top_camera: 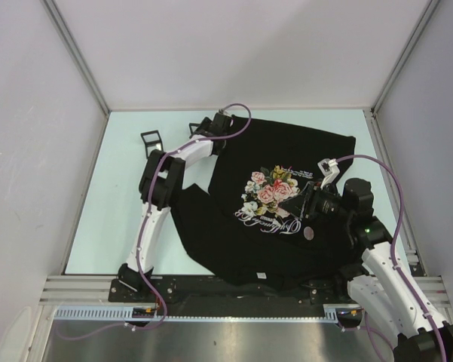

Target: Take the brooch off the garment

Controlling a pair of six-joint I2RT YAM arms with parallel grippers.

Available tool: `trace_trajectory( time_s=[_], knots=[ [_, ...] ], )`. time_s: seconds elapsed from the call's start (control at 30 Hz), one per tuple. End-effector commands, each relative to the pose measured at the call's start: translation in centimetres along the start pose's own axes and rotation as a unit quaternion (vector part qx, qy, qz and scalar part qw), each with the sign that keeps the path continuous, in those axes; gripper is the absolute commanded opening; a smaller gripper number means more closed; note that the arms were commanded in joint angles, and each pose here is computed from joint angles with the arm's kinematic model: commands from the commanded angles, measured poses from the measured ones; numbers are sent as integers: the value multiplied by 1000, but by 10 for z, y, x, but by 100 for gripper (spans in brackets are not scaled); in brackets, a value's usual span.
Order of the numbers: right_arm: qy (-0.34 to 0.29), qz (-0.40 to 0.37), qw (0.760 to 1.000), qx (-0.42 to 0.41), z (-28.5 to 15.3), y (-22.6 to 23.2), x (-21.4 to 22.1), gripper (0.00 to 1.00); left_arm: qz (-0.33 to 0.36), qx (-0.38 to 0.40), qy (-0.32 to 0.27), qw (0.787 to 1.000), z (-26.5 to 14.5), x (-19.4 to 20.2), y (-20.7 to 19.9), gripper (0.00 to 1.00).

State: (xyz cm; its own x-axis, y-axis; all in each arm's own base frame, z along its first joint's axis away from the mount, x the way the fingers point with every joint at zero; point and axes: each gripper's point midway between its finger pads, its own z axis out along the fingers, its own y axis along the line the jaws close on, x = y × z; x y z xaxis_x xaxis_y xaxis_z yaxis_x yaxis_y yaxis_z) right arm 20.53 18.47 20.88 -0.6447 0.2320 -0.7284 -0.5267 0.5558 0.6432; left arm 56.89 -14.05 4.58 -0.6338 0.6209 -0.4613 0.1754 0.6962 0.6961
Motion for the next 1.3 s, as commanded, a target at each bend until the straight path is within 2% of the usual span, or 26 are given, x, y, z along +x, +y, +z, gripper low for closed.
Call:
trace_trajectory(
  time_s=[0.0,0.17,0.3,0.4,0.43,0.47,0.5,0.53,0.57,0.6,0.63,0.67,0.7,0.73,0.8,0.83,0.9,1.0,1.17,1.27],
  knots=[
    [-8,-3,1000,-15,0,6,-4,57,-52,-3,-48,997,-43,-32,36,58],
    [-9,4,1000,5,-3,1,-2,57,-74,16,-56,996,-69,-37,52,64],
    [-4,12,999,49,-6,-12,1,57,-73,49,-35,995,-85,-29,52,65],
    [10,33,994,101,-7,-31,6,57,-115,100,-46,987,-112,-33,52,65],
    [9,44,988,145,-11,-46,8,57,-137,124,-43,982,-120,-29,42,66],
    [14,52,984,171,-12,-56,11,56,-162,180,-75,967,-148,-42,41,66],
    [10,56,976,211,-16,-70,12,54,-183,211,-88,956,-161,-46,36,77],
    [14,70,970,232,-18,-77,17,53,-212,257,-76,940,-172,-35,15,78],
    [21,83,966,246,-18,-83,21,48,-233,322,-112,911,-210,-48,13,77],
    [14,103,959,263,-19,-88,21,48,-254,369,-143,883,-230,-60,5,75],
    [21,121,952,281,-21,-93,27,47,-279,417,-118,857,-241,-42,-20,75],
    [30,135,944,299,-21,-100,32,43,-284,490,-122,815,-271,-41,-37,73],
    [33,145,935,323,-24,-108,37,43,-305,519,-169,780,-298,-58,-30,68],
    [46,168,923,343,-27,-112,47,43,-326,555,-134,754,-309,-38,-56,67],
    [62,184,904,380,-35,-123,58,41,-307,622,-150,704,-363,-41,-84,63],
    [62,187,898,393,-38,-126,61,41,-295,634,-142,700,-376,-36,-97,62],
    [52,182,887,421,-47,-130,62,41,-264,673,-157,673,-423,-37,-125,61],
    [18,177,877,447,-55,-132,55,41,-235,706,-144,652,-459,-26,-165,56],
    [20,171,864,474,-61,-138,59,38,-203,730,-121,641,-488,2,-217,50],
    [40,163,854,493,-60,-142,66,38,-174,731,-97,653,-491,22,-244,53]
  ],
)
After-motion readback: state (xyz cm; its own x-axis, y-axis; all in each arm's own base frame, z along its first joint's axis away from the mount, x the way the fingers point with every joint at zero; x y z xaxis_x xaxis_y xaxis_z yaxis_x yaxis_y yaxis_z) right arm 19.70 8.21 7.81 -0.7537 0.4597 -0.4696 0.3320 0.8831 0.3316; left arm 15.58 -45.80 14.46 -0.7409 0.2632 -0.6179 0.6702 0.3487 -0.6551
